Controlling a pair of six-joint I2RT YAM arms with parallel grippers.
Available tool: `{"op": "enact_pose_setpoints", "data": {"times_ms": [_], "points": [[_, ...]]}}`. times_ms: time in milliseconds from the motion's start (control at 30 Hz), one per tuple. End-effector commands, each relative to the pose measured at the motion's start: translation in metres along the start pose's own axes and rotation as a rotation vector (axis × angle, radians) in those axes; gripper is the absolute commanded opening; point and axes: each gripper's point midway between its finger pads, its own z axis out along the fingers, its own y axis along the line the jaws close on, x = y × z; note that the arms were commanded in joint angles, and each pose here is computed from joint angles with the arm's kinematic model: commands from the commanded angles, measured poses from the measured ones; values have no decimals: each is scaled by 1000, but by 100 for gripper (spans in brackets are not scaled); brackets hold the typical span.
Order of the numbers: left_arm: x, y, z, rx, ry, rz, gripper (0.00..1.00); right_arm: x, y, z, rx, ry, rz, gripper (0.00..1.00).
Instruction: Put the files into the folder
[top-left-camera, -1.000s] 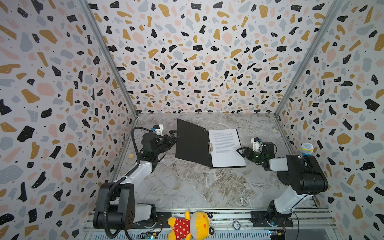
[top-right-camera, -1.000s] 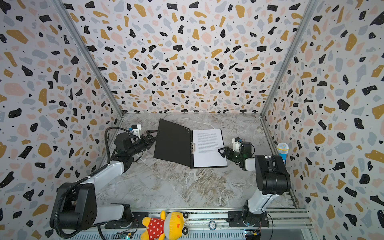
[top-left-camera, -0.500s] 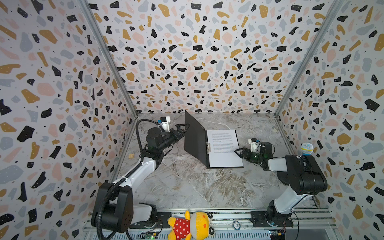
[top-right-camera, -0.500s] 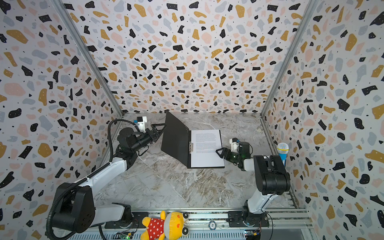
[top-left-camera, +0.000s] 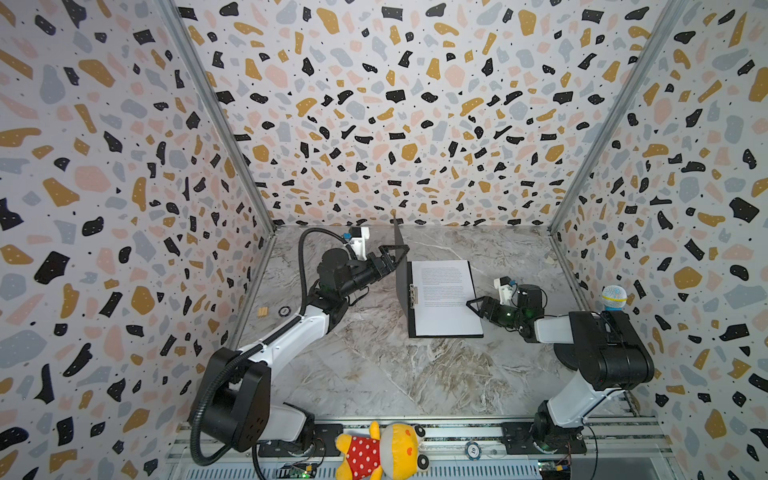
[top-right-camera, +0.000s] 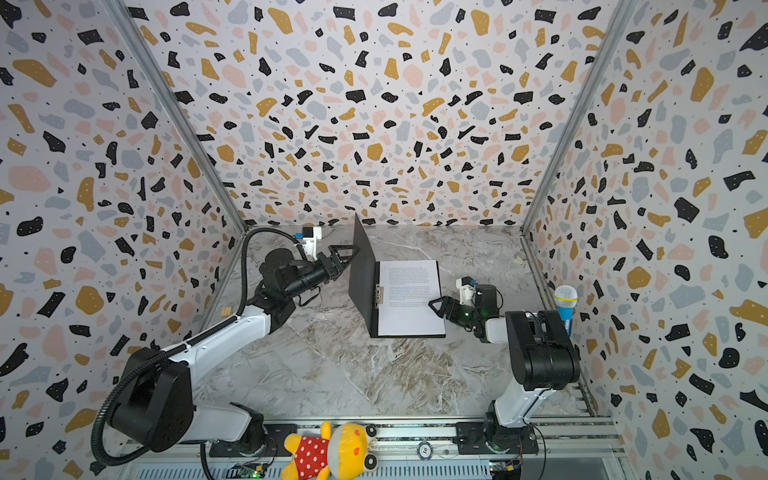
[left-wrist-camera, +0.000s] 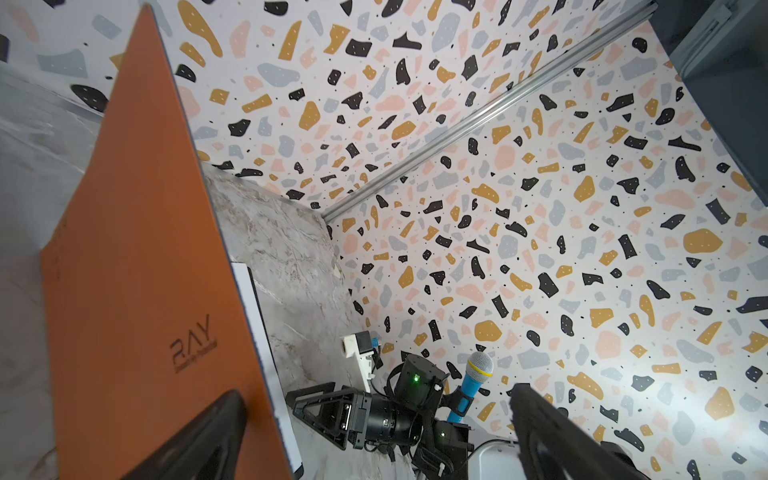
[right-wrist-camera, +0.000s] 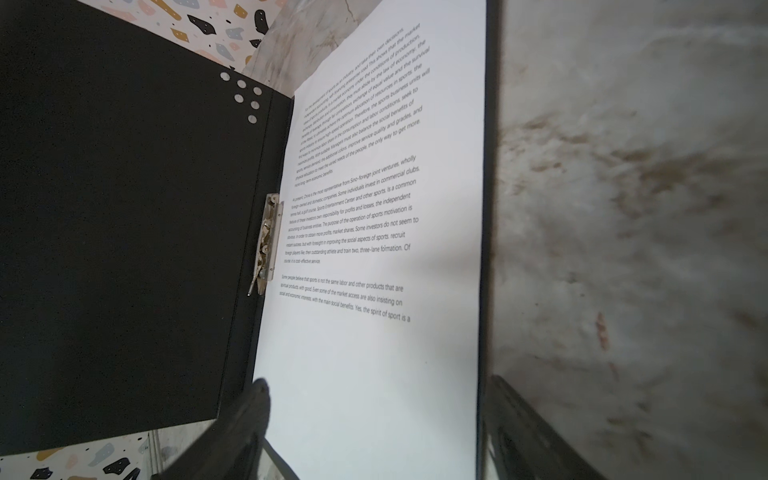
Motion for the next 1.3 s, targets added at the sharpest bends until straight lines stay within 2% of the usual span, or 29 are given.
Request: {"op": "enact_pose_setpoints", "data": {"times_ms": [0,333,600,733,933,1133,1267], "points": [[-4,-27,12,66,-16,44,100,54,-23,-2,85,152,154,82],[18,-59,44,157,16,40,100,46,-28,-11,99,126,158,82],[15,-61,45,145,12,75,100,28,-34,-32,136,65,150,83],[7,-46,32,82,-12,96,100,17,-43,-49,195,9,147,83],[-23,4,-16,-60,-121,73,100,-12,-54,-84,273,-127,135,84],[-33,60,-58,-285,-147,97,100,-35,-43,-96,266,-189,88,85],[-38,105,-94,-508,-174,108,100,-45,-29,-99,226,-219,32,85]]}}
